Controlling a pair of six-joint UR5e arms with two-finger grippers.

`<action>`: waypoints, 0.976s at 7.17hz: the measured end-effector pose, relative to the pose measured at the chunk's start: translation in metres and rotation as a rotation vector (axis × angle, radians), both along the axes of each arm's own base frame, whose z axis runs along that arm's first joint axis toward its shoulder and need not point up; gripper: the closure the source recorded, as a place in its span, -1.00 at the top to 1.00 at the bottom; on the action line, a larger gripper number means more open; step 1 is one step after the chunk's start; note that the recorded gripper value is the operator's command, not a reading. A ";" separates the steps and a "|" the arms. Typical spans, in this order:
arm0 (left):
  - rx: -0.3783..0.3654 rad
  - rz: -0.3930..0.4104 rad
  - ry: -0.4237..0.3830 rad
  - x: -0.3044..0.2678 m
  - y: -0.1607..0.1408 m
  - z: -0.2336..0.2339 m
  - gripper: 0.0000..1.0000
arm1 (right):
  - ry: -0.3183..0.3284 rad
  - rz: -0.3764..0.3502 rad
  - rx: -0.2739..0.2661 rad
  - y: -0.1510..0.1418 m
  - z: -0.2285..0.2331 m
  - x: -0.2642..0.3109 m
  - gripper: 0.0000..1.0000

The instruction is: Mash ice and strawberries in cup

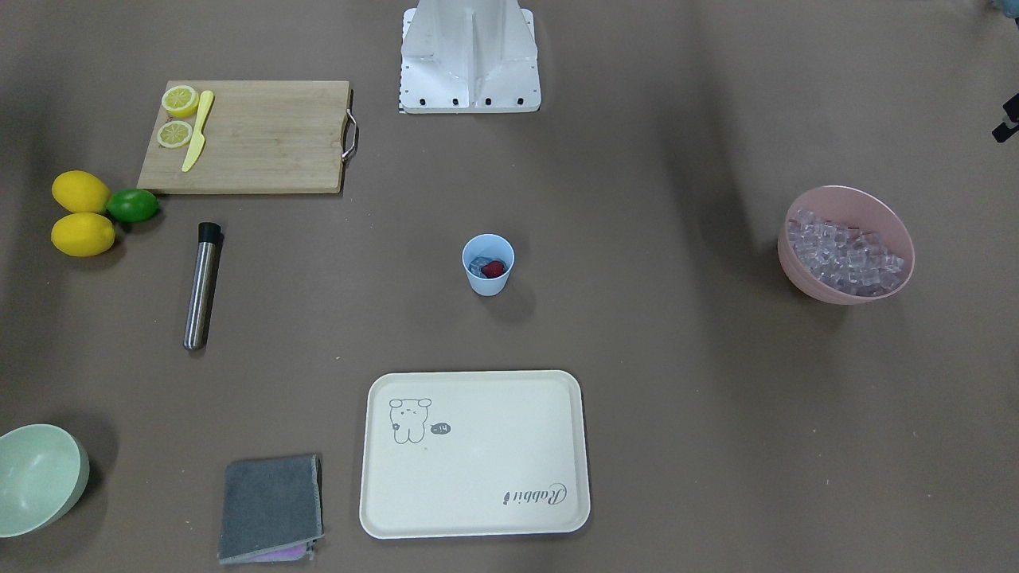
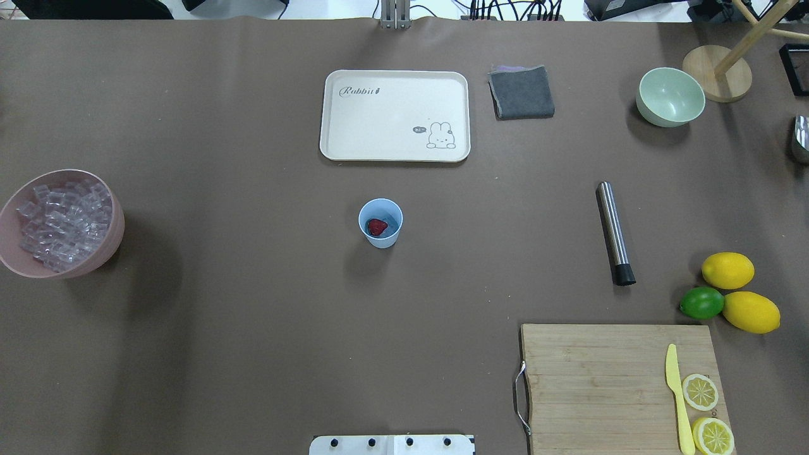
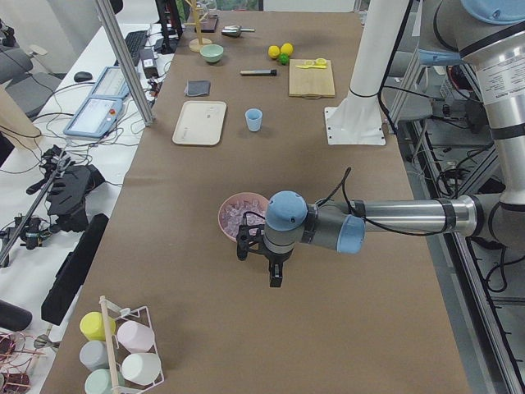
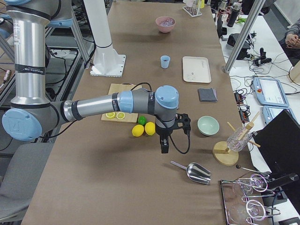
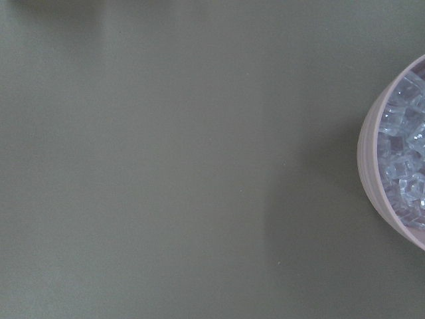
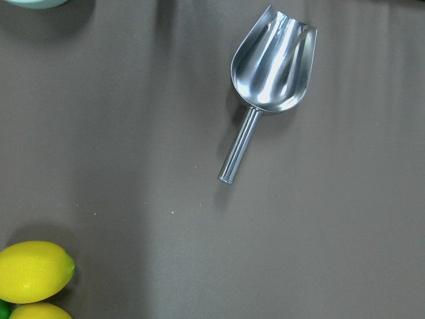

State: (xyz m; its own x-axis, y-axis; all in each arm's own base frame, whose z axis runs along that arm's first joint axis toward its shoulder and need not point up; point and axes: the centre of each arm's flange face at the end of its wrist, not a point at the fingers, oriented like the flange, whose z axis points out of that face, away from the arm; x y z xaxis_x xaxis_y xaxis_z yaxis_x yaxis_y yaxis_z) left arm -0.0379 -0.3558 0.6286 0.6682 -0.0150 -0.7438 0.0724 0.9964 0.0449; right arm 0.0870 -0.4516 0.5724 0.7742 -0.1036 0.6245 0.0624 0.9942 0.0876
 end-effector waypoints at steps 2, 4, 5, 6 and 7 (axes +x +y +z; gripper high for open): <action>0.001 0.000 0.000 0.000 0.000 0.000 0.98 | -0.002 -0.002 0.008 -0.001 -0.003 0.000 1.00; 0.000 0.001 0.000 0.000 0.000 0.000 0.98 | -0.002 -0.002 0.019 -0.002 -0.008 0.000 1.00; 0.000 0.001 0.000 0.000 0.001 0.000 0.98 | -0.003 -0.002 0.023 -0.002 -0.010 0.000 1.00; 0.000 0.001 0.000 0.000 0.001 0.000 0.98 | -0.003 -0.002 0.026 -0.002 -0.012 0.000 1.00; 0.000 0.001 0.000 0.000 0.001 0.000 0.98 | -0.003 -0.002 0.029 -0.002 -0.013 0.000 1.00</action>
State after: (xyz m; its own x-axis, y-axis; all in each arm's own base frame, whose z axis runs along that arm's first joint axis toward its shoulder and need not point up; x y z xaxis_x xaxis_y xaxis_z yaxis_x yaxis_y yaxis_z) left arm -0.0379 -0.3551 0.6288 0.6683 -0.0142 -0.7437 0.0714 0.9964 0.0452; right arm 0.0867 -0.4539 0.5593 0.7718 -0.1235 0.6238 0.0644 0.9911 0.1165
